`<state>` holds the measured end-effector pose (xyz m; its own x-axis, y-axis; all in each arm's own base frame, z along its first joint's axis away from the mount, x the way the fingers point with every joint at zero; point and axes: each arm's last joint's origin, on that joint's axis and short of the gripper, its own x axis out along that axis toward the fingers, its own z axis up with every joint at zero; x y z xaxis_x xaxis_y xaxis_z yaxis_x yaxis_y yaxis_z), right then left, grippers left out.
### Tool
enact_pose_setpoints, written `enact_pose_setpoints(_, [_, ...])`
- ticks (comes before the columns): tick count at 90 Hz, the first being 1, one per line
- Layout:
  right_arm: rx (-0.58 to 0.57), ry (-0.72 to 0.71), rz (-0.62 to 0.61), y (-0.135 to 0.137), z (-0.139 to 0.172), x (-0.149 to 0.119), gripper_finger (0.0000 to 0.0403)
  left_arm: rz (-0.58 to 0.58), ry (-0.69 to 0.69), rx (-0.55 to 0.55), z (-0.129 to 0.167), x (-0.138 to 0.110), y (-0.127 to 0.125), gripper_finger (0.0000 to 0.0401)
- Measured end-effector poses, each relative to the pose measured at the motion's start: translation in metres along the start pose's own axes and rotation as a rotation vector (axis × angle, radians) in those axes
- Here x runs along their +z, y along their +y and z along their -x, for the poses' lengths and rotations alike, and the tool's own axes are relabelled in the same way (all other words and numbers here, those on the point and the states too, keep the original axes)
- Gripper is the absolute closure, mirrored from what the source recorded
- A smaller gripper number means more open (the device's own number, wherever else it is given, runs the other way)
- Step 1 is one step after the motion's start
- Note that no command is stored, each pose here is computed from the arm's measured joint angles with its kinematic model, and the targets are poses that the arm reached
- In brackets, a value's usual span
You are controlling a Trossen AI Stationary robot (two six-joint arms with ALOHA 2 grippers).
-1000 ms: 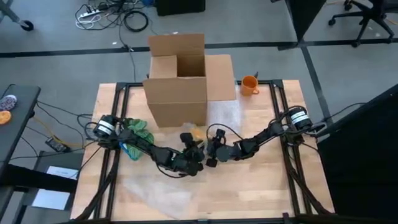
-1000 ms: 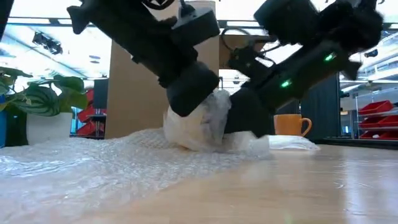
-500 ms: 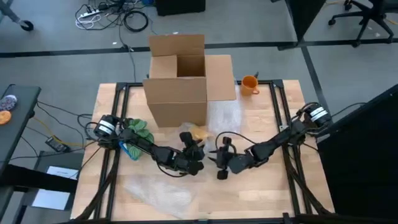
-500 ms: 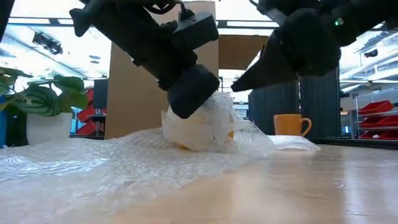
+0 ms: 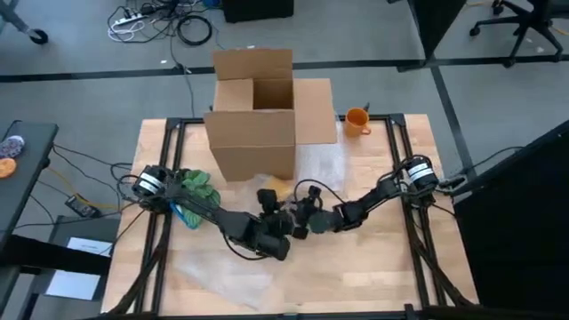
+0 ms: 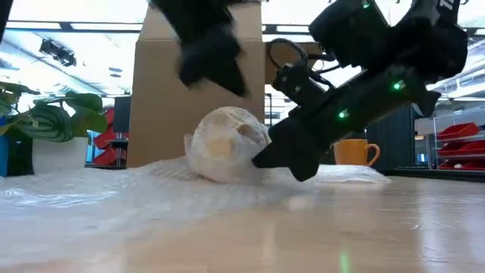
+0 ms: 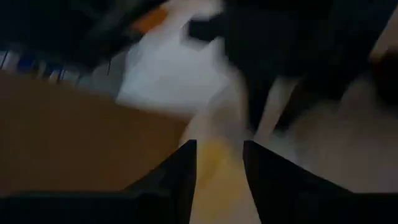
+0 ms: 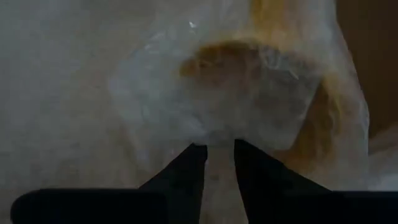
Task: Wrap mug
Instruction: Wrap the yellow mug with the bubble wrap
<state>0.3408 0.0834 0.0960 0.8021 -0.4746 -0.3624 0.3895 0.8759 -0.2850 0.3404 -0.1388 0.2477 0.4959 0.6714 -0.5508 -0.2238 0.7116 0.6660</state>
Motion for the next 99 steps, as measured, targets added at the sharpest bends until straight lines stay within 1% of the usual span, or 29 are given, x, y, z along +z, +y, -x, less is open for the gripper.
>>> enact_pose_setpoints(8, [-0.004, -0.001, 0.024, 0.0, 0.0, 0.0, 0.0343, 0.07, 0.034, 0.063, 0.027, -0.014, 0.026, 0.0284])
enact_pose_setpoints(13, [-0.004, -0.008, 0.034, 0.0, 0.0, 0.001, 0.0343, 0.157, 0.045, 0.091, 0.034, -0.025, 0.038, 0.0284])
enact_pose_setpoints(18, [-0.002, -0.013, 0.033, 0.001, 0.001, 0.002, 0.0344, 0.252, 0.062, 0.107, 0.032, -0.036, 0.047, 0.0284])
enact_pose_setpoints(23, [-0.002, -0.014, 0.033, 0.001, 0.001, 0.002, 0.0344, 0.317, 0.074, 0.122, 0.026, -0.049, 0.05, 0.0284])
enact_pose_setpoints(30, [-0.001, -0.019, 0.034, 0.001, 0.001, 0.002, 0.0344, 0.378, 0.089, 0.14, 0.011, -0.065, 0.045, 0.0284])
enact_pose_setpoints(43, [0.0, -0.036, 0.049, 0.001, 0.001, 0.004, 0.0344, 0.426, 0.143, 0.144, -0.029, -0.094, 0.029, 0.0284])
enact_pose_setpoints(50, [-0.001, -0.042, 0.066, 0.001, 0.001, 0.005, 0.0344, 0.453, 0.137, 0.135, -0.047, -0.104, 0.022, 0.0284])
enact_pose_setpoints(57, [0.005, -0.044, 0.09, -0.002, -0.002, 0.006, 0.0344, 0.474, 0.1, 0.12, -0.063, -0.107, 0.018, 0.0284])
enact_pose_setpoints(65, [0.02, -0.048, 0.111, -0.012, -0.011, 0.008, 0.0344, 0.494, 0.029, 0.09, -0.076, -0.104, 0.016, 0.0284])
enact_pose_setpoints(75, [0.043, -0.103, 0.11, -0.024, -0.023, 0.013, 0.0344, 0.48, -0.022, -0.029, -0.088, -0.097, 0.015, 0.0284])
enact_pose_setpoints(80, [0.061, -0.112, 0.114, -0.03, -0.029, 0.014, 0.0344, 0.488, -0.038, -0.049, -0.092, -0.094, 0.014, 0.0284])
enact_pose_setpoints(86, [0.083, -0.113, 0.115, -0.034, -0.033, 0.015, 0.0344, 0.475, -0.037, -0.048, -0.094, -0.094, 0.013, 0.0284])
enact_pose_setpoints(99, [0.113, -0.116, 0.153, -0.032, -0.033, 0.015, 0.0344, 0.465, -0.05, -0.078, -0.089, -0.087, 0.011, 0.0284])
